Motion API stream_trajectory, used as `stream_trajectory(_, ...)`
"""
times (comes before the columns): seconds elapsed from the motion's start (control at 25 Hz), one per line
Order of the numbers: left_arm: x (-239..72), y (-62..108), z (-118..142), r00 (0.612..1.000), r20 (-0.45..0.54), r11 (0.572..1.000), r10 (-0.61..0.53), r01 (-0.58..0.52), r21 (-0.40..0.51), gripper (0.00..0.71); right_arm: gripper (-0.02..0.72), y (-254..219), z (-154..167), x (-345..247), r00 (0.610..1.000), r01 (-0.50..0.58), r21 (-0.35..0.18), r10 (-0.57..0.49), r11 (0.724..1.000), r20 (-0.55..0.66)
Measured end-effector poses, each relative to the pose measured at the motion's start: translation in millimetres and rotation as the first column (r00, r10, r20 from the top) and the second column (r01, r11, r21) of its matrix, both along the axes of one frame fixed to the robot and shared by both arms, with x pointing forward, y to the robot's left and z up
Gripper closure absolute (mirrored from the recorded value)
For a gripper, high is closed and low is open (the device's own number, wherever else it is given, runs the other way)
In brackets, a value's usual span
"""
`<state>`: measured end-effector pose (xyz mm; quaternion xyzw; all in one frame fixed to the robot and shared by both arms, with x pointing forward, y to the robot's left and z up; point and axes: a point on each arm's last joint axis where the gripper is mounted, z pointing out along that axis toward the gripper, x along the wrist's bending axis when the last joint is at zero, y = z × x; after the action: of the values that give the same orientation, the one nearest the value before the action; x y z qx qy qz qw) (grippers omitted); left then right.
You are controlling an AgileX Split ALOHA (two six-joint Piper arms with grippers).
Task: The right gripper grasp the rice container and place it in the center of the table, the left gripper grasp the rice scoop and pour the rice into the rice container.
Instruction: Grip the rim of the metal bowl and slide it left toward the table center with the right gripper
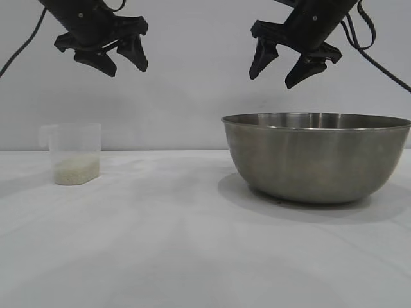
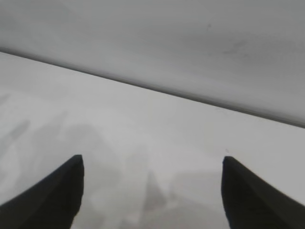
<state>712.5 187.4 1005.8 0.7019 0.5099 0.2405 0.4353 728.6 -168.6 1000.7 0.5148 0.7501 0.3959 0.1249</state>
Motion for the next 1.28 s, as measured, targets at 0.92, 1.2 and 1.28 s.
stream_trajectory(0.92, 0, 0.0, 0, 1.000, 0.000, 1.000, 0.000, 0.000, 0.000, 0.266, 0.171, 1, 2, -2, 0.999, -0.027, -0.001, 0.027, 1.000, -0.025)
stream_trajectory(1.2, 0, -0.3, 0, 1.000, -0.007, 1.000, -0.001, 0.001, -0.006, 0.266, 0.217, -9, 50, -18, 0.994, -0.078, -0.041, 0.074, 0.996, -0.079)
stream_trajectory(1.28, -1, -0.5, -1, 1.000, -0.010, 1.000, -0.004, 0.004, -0.005, 0.266, 0.217, -23, 61, -25, 0.991, -0.062, -0.047, 0.056, 0.997, -0.125)
